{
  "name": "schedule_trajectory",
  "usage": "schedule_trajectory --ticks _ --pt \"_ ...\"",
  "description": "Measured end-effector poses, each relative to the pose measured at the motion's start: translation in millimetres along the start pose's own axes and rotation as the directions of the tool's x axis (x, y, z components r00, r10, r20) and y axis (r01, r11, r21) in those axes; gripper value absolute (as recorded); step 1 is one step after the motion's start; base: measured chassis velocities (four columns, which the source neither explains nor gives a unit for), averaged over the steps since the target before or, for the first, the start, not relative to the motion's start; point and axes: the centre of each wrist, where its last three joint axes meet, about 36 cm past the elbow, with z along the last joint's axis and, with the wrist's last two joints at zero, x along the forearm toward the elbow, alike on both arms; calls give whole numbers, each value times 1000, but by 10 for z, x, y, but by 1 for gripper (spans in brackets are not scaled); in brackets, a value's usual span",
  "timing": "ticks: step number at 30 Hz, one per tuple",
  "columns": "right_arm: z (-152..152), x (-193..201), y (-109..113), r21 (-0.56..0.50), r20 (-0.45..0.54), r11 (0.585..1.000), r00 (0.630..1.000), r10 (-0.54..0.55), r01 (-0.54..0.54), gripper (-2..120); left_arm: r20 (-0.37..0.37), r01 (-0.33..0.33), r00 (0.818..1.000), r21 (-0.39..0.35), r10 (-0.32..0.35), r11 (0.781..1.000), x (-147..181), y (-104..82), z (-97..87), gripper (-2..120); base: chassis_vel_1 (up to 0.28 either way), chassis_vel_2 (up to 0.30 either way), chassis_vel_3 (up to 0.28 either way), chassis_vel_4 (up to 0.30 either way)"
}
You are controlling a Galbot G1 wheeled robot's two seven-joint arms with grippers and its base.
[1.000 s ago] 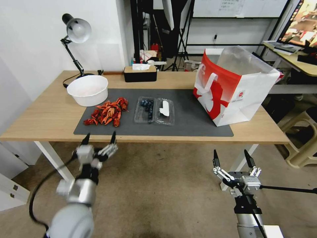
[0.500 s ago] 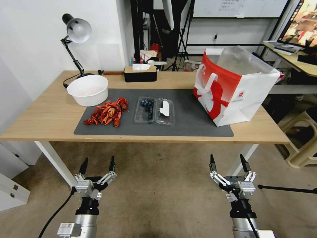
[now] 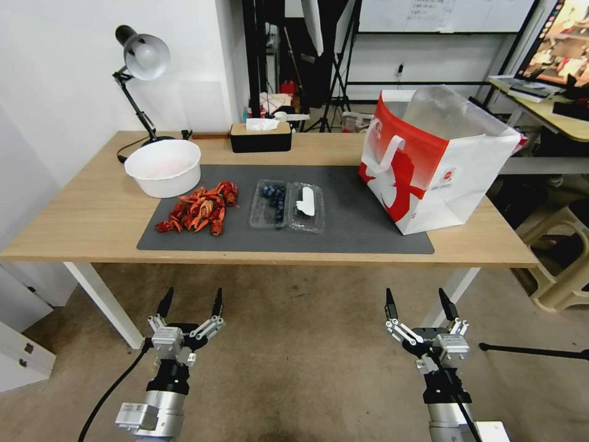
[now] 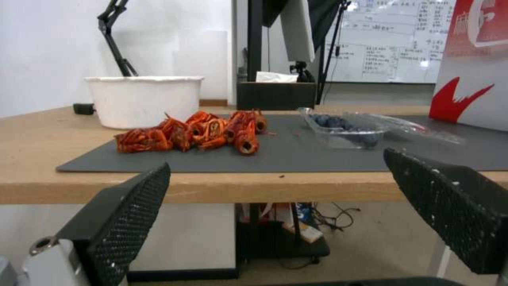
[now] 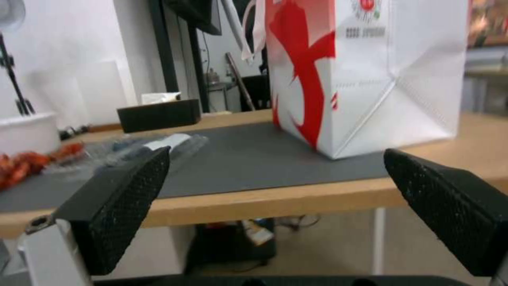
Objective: Close the takeout container lid, then place the container into the takeout bag.
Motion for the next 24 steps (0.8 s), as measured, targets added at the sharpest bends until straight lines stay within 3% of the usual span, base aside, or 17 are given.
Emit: schedule_trajectory --ticks 6,7,8,12,13,20,21,24 --pt "-153 -197 206 -277 -43 961 999 -6 -6 100 0 13 1000 2 -13 1000 -21 20 -34 100 0 0 0 0" --pt "-203 -325 275 -374 -44 927 999 -23 5 100 2 17 1000 3 -17 1000 -29 27 -53 100 0 0 0 0" --pt "-203 -325 275 -374 -44 927 999 -23 5 100 2 17 1000 3 -17 1000 -29 27 -53 100 0 0 0 0" --pt "-281 -671 455 -561 -53 827 994 -91 46 100 2 24 1000 2 -24 1000 -51 17 -101 100 0 0 0 0" --pt "-281 -671 455 -561 -53 827 994 -91 46 100 2 24 1000 2 -24 1000 -51 17 -101 100 0 0 0 0" --pt "-189 -1240 882 -713 -110 698 971 -211 71 100 -12 49 999 -9 -49 999 -80 47 -143 100 0 0 0 0" --pt "-189 -1240 882 -713 -110 698 971 -211 71 100 -12 49 999 -9 -49 999 -80 47 -143 100 0 0 0 0" --pt "-238 -1582 1203 -781 -169 624 955 -246 22 100 -25 67 997 -12 -67 998 -83 53 -147 100 0 0 0 0"
